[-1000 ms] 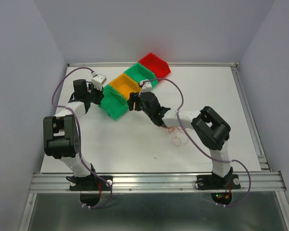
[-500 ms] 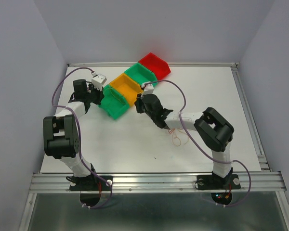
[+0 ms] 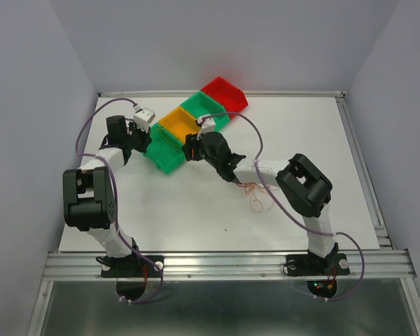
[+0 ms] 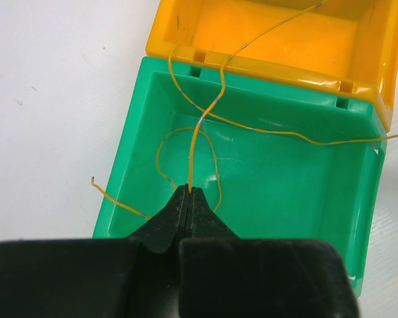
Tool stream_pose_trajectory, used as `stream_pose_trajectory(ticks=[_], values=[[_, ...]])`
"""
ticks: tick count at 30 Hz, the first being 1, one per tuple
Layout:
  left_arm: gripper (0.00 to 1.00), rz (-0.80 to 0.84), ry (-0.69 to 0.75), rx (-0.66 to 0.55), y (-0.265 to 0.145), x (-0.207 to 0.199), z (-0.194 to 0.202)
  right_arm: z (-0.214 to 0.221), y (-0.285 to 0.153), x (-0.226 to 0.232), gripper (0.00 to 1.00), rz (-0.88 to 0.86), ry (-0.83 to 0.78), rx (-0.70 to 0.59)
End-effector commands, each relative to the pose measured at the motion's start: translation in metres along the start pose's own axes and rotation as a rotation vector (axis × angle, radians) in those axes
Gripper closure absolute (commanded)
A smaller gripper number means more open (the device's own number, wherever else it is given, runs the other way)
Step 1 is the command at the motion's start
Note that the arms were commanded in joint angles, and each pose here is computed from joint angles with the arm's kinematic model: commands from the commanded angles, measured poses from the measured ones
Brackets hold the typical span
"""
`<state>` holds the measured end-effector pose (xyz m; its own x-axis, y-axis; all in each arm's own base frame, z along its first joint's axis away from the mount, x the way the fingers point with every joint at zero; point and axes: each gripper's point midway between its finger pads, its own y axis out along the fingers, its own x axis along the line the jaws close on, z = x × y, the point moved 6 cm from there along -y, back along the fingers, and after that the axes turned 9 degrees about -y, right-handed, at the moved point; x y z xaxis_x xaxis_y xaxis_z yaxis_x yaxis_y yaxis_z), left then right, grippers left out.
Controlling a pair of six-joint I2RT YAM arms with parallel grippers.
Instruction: Untangle the cables
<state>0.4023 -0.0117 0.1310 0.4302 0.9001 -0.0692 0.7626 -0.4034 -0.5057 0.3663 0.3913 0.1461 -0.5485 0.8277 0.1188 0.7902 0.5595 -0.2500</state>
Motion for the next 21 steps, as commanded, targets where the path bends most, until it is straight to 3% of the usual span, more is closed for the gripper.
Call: stream_pose_trajectory(ticks=[1,7,9,10,11,12,21], values=[[1.00,0.014,0.037,-0.034,-0.001,-0.002,-0.015,-0.033,0.014,0.012,0.41,-0.034,-0.010,-0.107],[1.00,0.017,0.051,-0.005,0.006,-0.007,-0.011,-0.027,0.029,0.013,0.49,-0.031,-0.035,-0.103],[1.00,0.012,0.052,-0.003,0.006,-0.007,-0.012,-0.026,0.036,0.015,0.62,-0.034,-0.041,-0.107],[1.00,0.012,0.054,-0.005,0.006,-0.006,-0.012,-0.027,0.037,0.017,0.72,-0.045,-0.047,-0.110],[1.00,0.010,0.053,-0.006,0.005,-0.007,-0.012,-0.027,0.038,0.018,0.91,-0.055,-0.049,-0.116],[1.00,0.008,0.055,-0.005,0.005,-0.006,-0.012,-0.028,0.037,0.021,0.99,-0.075,-0.047,-0.130],[1.00,0.004,0.050,-0.005,0.011,-0.006,-0.016,-0.012,0.032,0.071,0.99,-0.238,-0.106,-0.130]])
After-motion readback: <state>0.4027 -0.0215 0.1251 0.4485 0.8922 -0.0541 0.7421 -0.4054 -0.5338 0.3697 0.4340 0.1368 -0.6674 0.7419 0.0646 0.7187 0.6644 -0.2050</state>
